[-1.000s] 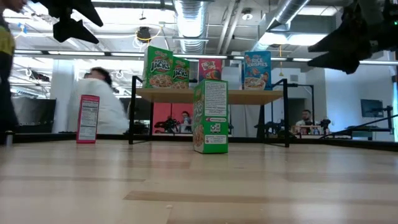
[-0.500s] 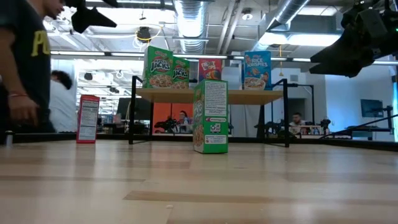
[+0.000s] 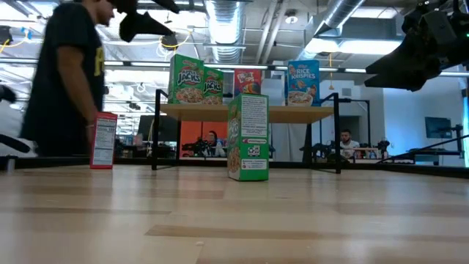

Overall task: Stack cereal on shelf
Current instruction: Adjust the green cereal boxes on the shelf

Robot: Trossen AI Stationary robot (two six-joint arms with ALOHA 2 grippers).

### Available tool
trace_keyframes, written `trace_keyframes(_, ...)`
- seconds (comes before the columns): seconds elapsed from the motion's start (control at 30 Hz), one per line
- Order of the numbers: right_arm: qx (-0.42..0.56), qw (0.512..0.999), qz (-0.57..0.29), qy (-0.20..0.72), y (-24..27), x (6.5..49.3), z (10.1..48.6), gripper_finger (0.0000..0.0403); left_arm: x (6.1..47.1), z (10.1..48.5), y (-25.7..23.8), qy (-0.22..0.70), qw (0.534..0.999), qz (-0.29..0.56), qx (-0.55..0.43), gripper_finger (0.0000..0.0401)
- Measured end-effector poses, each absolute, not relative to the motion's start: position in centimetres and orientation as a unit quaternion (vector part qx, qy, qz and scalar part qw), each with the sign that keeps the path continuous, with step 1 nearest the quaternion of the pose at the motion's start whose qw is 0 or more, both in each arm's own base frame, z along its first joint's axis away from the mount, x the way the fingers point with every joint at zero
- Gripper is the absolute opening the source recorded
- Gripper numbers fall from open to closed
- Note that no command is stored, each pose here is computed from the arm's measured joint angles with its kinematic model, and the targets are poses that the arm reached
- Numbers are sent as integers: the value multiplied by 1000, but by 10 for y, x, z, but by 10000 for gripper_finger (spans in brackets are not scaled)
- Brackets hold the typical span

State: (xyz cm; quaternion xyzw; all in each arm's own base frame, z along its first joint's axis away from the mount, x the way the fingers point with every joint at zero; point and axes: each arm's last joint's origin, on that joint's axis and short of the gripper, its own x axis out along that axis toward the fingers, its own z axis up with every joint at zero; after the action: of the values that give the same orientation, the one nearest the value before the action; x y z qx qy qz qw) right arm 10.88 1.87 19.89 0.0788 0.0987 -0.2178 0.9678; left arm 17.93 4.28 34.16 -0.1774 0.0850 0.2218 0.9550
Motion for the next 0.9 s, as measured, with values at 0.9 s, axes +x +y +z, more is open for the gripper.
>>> trace_keyframes(0.9, 78, 968, -218, 100, 19, 109, 199, 313, 249, 413, 124, 249, 913, 303, -114, 270)
